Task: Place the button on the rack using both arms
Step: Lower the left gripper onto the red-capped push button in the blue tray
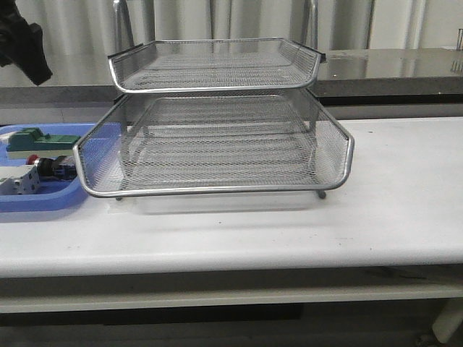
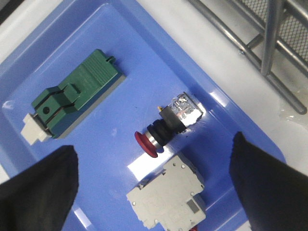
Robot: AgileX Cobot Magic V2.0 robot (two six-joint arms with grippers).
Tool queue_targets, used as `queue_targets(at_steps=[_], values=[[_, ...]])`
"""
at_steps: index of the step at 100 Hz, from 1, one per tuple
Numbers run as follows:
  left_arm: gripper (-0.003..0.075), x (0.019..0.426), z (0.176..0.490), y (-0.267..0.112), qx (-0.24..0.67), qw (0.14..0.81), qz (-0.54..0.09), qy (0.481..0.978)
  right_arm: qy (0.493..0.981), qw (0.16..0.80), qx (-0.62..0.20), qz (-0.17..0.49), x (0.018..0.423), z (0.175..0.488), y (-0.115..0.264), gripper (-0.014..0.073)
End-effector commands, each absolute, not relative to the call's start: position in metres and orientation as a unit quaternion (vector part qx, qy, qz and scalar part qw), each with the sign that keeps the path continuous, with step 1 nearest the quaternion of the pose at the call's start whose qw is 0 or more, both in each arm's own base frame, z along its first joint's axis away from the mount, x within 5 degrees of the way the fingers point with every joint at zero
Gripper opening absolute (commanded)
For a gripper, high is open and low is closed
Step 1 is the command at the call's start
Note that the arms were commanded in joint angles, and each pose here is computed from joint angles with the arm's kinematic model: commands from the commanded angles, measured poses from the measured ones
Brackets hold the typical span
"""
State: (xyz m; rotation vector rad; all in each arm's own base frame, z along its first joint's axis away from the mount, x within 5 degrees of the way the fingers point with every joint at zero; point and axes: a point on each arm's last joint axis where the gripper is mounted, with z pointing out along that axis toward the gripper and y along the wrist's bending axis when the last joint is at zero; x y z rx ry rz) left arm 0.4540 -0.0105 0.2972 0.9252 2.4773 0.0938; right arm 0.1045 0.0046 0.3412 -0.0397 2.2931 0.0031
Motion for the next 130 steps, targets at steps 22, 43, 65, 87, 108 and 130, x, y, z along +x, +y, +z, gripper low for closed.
queue_targets(at_steps=[22,43,65,87,108,130], values=[[0.0612,0.477,0.291,-0.016,0.387,0.253,0.045,0.886,0.891,0.453,-0.015,-0.005,0.107,0.356,0.003,-0.0068],[0.0612,0.486,0.266,-0.015,0.417,0.23,0.051,0.878,0.891,0.453,-0.015,-0.005,0.107,0.356,0.003,-0.0068],[0.0612,0.495,0.243,-0.015,0.427,0.217,0.049,0.876,0.891,0.453,-0.015,-0.005,0.107,0.356,0.003,-0.0068],[0.0612,0.5,0.227,-0.015,0.429,0.211,0.047,0.877,0.891,0.453,-0.015,-0.005,0.107,0.356,0.003,-0.0068],[0.0612,0.505,0.21,-0.015,0.437,0.205,0.046,0.875,0.891,0.453,-0.015,-0.005,0.107,0.356,0.003,-0.0068],[0.0612,0.509,0.199,-0.015,0.437,0.204,0.044,0.875,0.891,0.453,-0.015,-0.005,0.107,0.356,0.003,-0.0068]])
